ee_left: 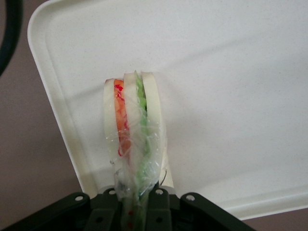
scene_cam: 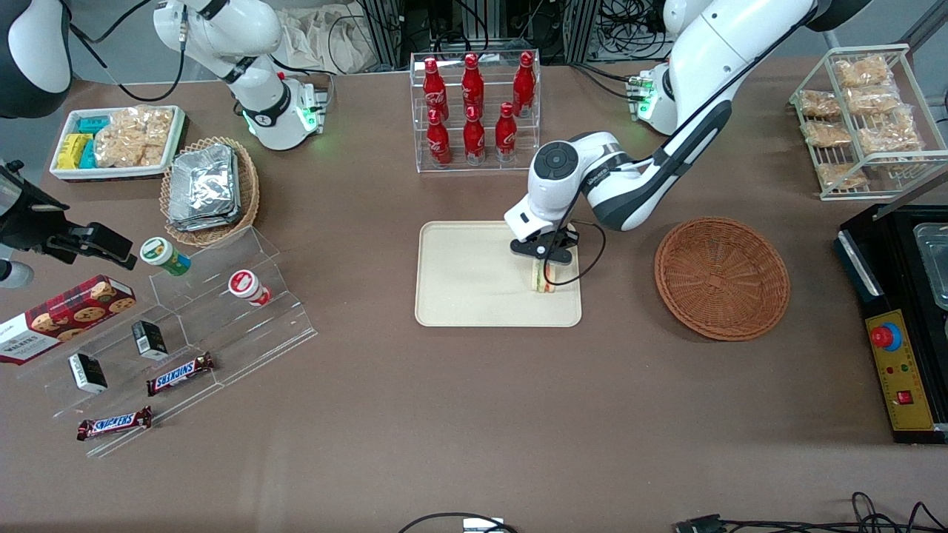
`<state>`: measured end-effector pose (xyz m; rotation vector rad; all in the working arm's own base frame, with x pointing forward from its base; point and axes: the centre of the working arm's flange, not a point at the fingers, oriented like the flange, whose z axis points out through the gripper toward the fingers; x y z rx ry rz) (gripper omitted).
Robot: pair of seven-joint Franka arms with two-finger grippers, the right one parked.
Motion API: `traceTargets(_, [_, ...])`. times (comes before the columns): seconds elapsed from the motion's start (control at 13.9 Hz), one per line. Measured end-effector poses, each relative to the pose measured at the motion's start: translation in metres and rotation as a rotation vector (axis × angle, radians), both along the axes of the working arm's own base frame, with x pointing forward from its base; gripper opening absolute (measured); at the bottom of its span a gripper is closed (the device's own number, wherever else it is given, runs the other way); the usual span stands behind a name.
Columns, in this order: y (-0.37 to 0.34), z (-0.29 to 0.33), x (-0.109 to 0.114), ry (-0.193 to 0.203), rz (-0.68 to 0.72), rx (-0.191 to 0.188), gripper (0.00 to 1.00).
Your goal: Place sandwich from basket to tray
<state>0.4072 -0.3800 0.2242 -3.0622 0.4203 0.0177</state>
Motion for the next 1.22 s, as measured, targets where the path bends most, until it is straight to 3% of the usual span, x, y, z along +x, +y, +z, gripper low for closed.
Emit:
traceTargets(0.14, [-0.002, -0.003, 0.000, -0.021, 0.024, 0.015, 0.17])
traceTargets(0.22, [-0.005, -0.004, 0.000, -0.031, 0.028, 0.022, 0.22])
traceTargets(0.43, [-0.005, -0.007, 0.008, -0.034, 0.050, 0.053, 0.51])
traceTargets(0.65, [-0.001, 0.005, 0.034, -0.046, 0.095, 0.085, 0.82])
traceTargets(0.79, [-0.003, 0.025, 0.055, -0.057, 0.144, 0.082, 1.00])
traceTargets(1.22, [0.005, 0.110, 0.126, -0.055, 0.334, 0.055, 1.00])
